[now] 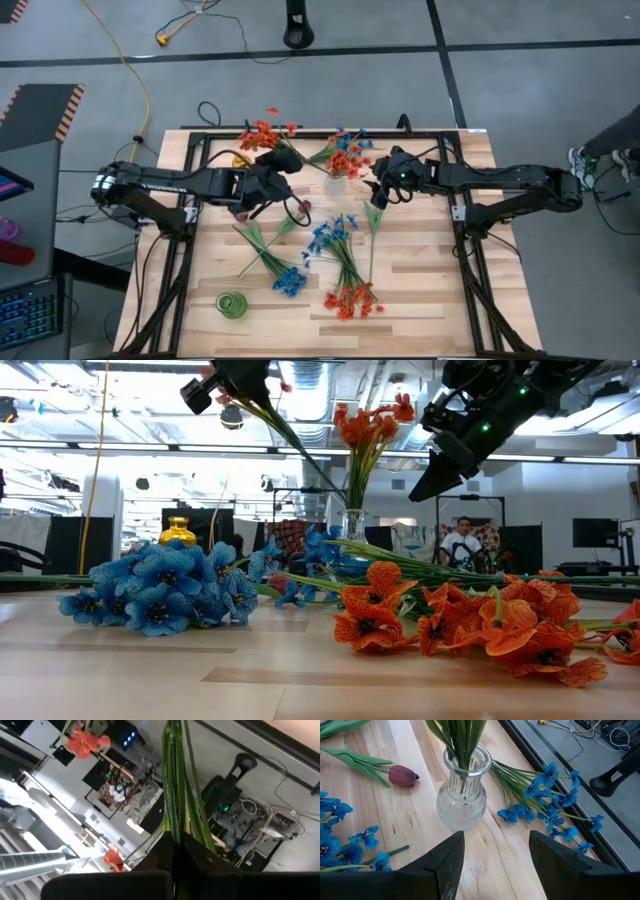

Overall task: Sort flowers into vase by color
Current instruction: Put the top orange flowers into the transparent vase

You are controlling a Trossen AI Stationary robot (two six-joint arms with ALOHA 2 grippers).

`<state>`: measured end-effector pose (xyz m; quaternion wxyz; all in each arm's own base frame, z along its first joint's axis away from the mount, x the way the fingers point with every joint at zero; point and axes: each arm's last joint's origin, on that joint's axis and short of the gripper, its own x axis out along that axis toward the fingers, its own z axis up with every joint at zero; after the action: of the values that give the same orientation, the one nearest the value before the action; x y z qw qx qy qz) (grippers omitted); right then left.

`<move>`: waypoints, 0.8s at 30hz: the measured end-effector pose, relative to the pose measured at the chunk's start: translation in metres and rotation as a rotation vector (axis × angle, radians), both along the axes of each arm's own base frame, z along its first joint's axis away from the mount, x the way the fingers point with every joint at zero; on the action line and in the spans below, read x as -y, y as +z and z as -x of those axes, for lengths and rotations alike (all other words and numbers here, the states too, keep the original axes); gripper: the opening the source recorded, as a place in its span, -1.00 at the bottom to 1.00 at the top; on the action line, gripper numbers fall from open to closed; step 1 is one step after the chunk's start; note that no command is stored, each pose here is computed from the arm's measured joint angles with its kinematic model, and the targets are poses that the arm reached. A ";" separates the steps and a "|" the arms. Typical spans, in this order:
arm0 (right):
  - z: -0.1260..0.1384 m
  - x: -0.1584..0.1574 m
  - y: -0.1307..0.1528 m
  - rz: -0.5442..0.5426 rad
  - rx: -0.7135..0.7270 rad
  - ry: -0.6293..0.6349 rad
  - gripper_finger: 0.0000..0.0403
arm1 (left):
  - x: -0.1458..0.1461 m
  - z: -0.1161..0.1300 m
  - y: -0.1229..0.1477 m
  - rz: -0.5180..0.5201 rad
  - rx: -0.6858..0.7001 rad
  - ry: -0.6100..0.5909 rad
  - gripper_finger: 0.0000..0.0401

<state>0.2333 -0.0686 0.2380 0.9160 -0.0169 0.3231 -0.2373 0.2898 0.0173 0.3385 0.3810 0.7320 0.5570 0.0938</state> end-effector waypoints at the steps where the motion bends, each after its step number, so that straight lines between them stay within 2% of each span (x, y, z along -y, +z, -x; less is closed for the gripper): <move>1: 0.000 0.000 0.000 0.000 0.000 0.000 0.24 | -0.002 -0.001 0.001 0.004 0.008 0.000 -1.00; 5: 0.000 0.000 0.000 0.000 0.000 0.000 0.24 | -0.008 -0.003 0.004 -0.001 0.038 0.012 -1.00; 13: 0.000 0.000 0.000 0.000 0.000 0.000 0.24 | -0.016 -0.003 0.005 -0.024 -0.006 0.015 -1.00; 20: 0.000 0.000 0.000 0.000 0.000 0.000 0.24 | -0.015 -0.004 0.004 0.014 -0.009 -0.042 -1.00; 24: 0.000 0.000 0.000 0.000 0.000 0.000 0.24 | -0.014 -0.005 0.003 0.009 -0.056 -0.081 -1.00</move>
<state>0.2333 -0.0686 0.2381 0.9160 -0.0169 0.3230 -0.2373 0.2948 0.0316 0.3418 0.3720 0.7545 0.5379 0.0551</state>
